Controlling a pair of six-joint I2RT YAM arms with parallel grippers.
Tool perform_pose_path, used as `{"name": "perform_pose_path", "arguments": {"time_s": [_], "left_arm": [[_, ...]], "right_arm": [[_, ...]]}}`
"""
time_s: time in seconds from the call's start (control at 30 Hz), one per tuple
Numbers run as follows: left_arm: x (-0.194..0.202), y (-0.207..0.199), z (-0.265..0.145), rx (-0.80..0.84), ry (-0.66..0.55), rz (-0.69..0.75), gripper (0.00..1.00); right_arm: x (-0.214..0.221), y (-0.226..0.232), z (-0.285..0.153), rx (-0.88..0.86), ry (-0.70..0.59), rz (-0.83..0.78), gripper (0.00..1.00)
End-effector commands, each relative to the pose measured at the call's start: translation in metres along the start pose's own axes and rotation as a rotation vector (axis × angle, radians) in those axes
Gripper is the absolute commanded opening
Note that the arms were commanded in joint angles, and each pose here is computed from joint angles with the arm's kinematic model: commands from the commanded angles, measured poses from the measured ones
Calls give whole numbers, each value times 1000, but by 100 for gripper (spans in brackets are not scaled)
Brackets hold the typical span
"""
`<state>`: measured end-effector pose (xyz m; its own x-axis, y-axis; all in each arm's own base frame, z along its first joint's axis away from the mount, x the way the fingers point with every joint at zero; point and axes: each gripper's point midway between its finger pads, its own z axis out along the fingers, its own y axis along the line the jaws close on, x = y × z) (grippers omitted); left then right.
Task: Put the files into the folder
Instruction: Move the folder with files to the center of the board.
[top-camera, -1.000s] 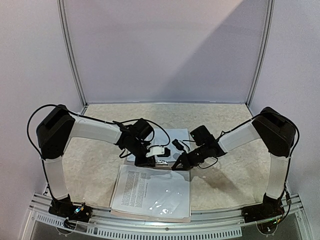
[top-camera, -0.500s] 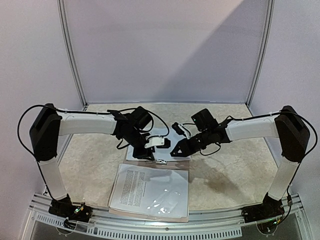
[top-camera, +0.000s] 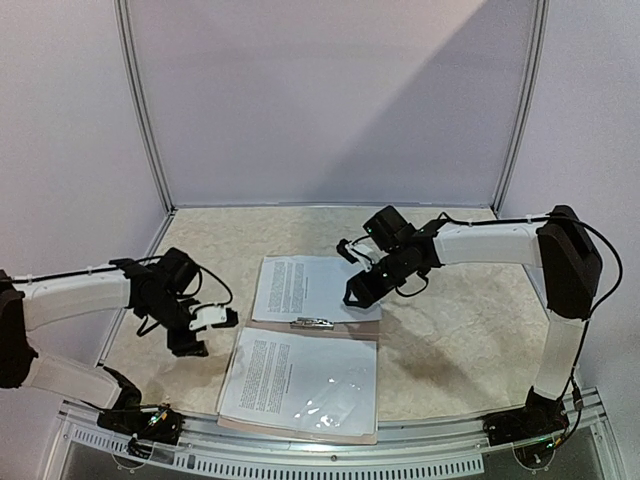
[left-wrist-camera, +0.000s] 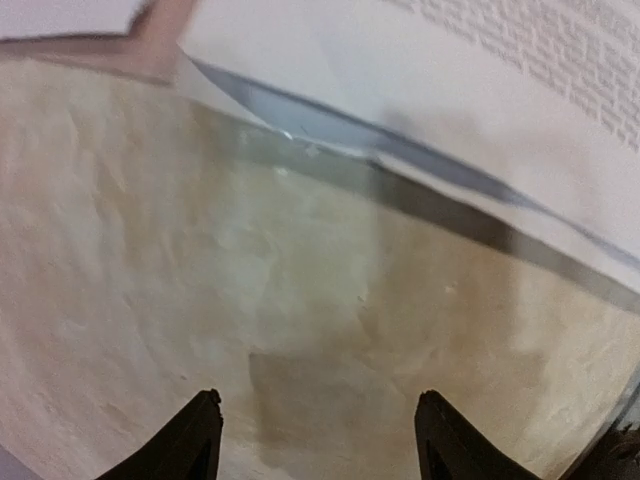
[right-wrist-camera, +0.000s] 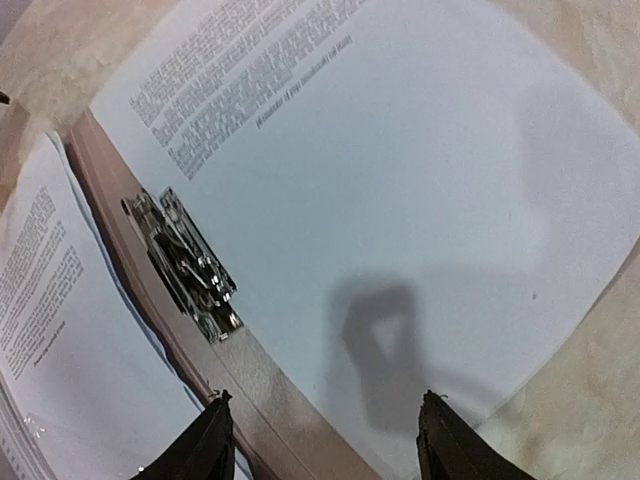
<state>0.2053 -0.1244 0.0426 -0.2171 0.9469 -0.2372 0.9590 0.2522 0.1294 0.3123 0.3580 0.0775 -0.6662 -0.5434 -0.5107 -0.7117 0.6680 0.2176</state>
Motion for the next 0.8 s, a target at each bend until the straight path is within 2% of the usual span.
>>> {"name": "perform_pose_path", "arguments": {"time_s": [0.0, 0.1, 0.17, 0.23, 0.37, 0.6, 0.77], "left_arm": [[25, -22, 10, -11, 23, 6, 68], [17, -31, 9, 23, -32, -6, 68], [10, -21, 7, -31, -46, 11, 68], [2, -19, 7, -62, -71, 70, 67], [-16, -39, 18, -18, -107, 189, 65], [-22, -68, 38, 41, -53, 290, 64], [-26, -71, 38, 43, -63, 318, 64]], "right_arm": [[45, 10, -3, -34, 88, 44, 61], [75, 12, -13, -43, 100, 156, 62], [101, 23, -21, -103, 121, 286, 63], [121, 36, -29, -179, 129, 419, 63], [154, 44, -42, -249, 104, 609, 64], [214, 75, -49, -411, 221, 796, 64], [246, 100, -50, -415, 322, 809, 65]]}}
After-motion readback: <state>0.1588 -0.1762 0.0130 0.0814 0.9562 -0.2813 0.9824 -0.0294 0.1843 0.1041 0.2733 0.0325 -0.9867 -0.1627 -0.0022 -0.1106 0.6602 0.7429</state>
